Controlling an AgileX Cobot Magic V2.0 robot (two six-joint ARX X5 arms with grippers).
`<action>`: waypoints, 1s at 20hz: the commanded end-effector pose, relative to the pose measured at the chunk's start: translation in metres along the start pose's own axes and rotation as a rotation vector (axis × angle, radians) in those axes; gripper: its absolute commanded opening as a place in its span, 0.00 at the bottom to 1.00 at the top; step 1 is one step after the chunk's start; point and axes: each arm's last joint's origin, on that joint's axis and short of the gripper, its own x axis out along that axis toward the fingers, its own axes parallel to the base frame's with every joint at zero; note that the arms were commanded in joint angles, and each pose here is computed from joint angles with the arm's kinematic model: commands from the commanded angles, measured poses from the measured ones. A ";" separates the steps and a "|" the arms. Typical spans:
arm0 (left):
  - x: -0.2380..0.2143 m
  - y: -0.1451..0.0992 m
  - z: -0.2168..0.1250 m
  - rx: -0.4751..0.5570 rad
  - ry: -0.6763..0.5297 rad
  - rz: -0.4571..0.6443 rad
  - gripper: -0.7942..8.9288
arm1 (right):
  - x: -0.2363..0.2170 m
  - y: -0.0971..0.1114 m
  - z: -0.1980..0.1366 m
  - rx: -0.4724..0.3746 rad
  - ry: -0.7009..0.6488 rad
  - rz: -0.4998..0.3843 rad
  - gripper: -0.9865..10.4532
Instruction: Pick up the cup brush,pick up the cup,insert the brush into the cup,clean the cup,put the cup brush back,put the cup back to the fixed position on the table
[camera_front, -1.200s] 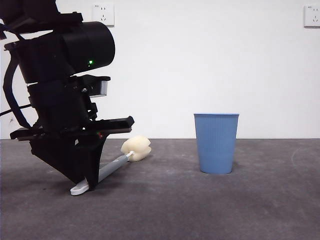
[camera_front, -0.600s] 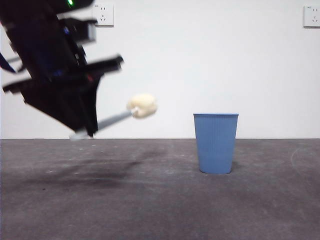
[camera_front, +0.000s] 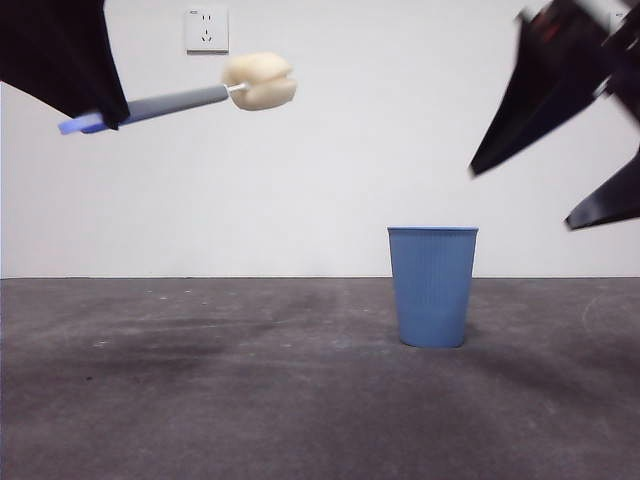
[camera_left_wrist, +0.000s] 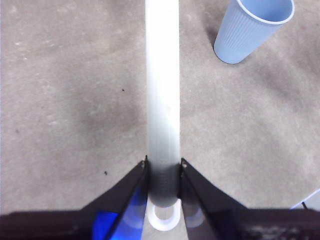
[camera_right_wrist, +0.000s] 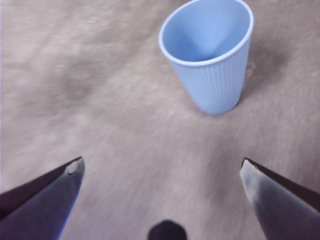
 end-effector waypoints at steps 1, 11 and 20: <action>-0.003 0.000 -0.003 0.024 0.009 -0.002 0.07 | 0.019 0.006 -0.005 -0.033 -0.022 -0.058 0.57; -0.005 0.002 -0.010 0.030 0.075 0.014 0.07 | 0.094 -0.004 -0.015 -0.157 -0.081 -0.166 0.57; -0.005 0.002 -0.010 0.021 0.083 0.015 0.07 | 0.120 -0.031 -0.014 -0.128 -0.220 -0.205 0.57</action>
